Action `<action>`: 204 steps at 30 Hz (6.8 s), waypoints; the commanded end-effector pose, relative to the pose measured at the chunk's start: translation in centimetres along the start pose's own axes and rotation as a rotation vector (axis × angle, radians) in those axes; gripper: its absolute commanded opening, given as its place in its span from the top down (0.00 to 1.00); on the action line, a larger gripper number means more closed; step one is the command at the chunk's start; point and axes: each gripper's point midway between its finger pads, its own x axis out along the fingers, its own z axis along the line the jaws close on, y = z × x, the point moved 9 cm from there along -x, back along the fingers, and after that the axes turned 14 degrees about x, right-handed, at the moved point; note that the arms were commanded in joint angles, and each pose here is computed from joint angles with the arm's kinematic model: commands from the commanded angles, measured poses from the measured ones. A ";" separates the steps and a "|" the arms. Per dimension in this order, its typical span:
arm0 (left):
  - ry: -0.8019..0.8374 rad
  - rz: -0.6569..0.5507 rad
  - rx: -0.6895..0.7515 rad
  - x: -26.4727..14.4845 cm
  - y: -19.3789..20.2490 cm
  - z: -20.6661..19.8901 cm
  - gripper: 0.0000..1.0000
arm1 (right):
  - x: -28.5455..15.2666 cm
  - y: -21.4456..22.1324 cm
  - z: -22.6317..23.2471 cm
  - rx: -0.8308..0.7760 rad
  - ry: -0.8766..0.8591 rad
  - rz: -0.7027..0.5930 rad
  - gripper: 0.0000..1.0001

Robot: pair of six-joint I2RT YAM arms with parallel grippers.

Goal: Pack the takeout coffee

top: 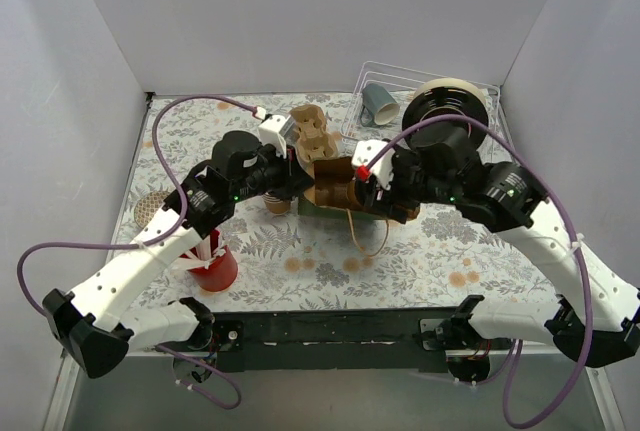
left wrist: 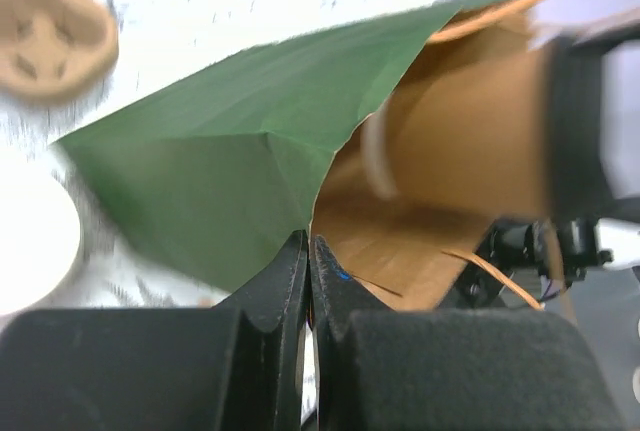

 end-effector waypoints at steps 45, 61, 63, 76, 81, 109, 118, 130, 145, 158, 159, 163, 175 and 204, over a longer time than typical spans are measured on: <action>-0.044 -0.114 -0.003 -2.7 4.1 0.1 1.00 | 3.3 7.2 7.5 -0.254 0.285 0.116 0.62; 0.028 -0.074 0.003 -1.7 5.8 -2.3 1.00 | 8.6 4.0 4.7 -0.173 0.162 -0.033 0.63; 0.032 -0.067 0.005 -1.8 6.0 -2.3 1.00 | 9.1 3.4 4.7 -0.173 0.154 -0.050 0.63; 0.034 -0.068 0.037 -2.1 6.4 -2.3 1.00 | 7.5 7.0 6.0 -0.219 -0.031 0.013 0.64; 0.081 -0.042 0.052 -1.6 7.3 -2.6 1.00 | 8.0 8.4 5.5 -0.214 0.055 0.084 0.64; 0.127 -0.018 -0.081 -1.5 6.5 -3.7 1.00 | 14.3 9.5 4.0 -0.230 0.171 0.140 0.68; 0.124 -0.005 -0.094 -1.8 6.6 -3.8 1.00 | 13.9 8.5 2.6 -0.188 0.279 0.133 0.68; 0.128 0.006 -0.084 -1.9 6.6 -3.8 1.00 | 9.2 8.4 2.6 -0.123 0.088 0.152 0.68; 0.203 0.049 -0.132 -1.2 6.8 -4.6 1.00 | 13.4 10.3 1.1 -0.210 0.256 0.159 0.70; 0.209 0.064 -0.104 -1.6 6.9 -4.5 1.00 | 10.1 8.2 0.0 -0.245 0.295 0.069 0.70; 0.206 0.068 -0.090 -1.6 7.1 -4.4 1.00 | 9.4 8.7 -0.2 -0.248 0.288 0.071 0.70; 0.194 0.068 -0.043 -1.5 7.4 -4.1 1.00 | 8.6 10.0 -0.9 -0.288 0.312 0.053 0.70; 0.274 0.021 -0.045 -1.3 8.1 -4.5 1.00 | 7.9 9.4 -0.7 -0.566 0.114 0.057 0.73; 0.300 0.059 -0.074 -1.7 9.0 -4.7 1.00 | 9.8 11.9 -0.7 -0.638 0.015 0.209 0.78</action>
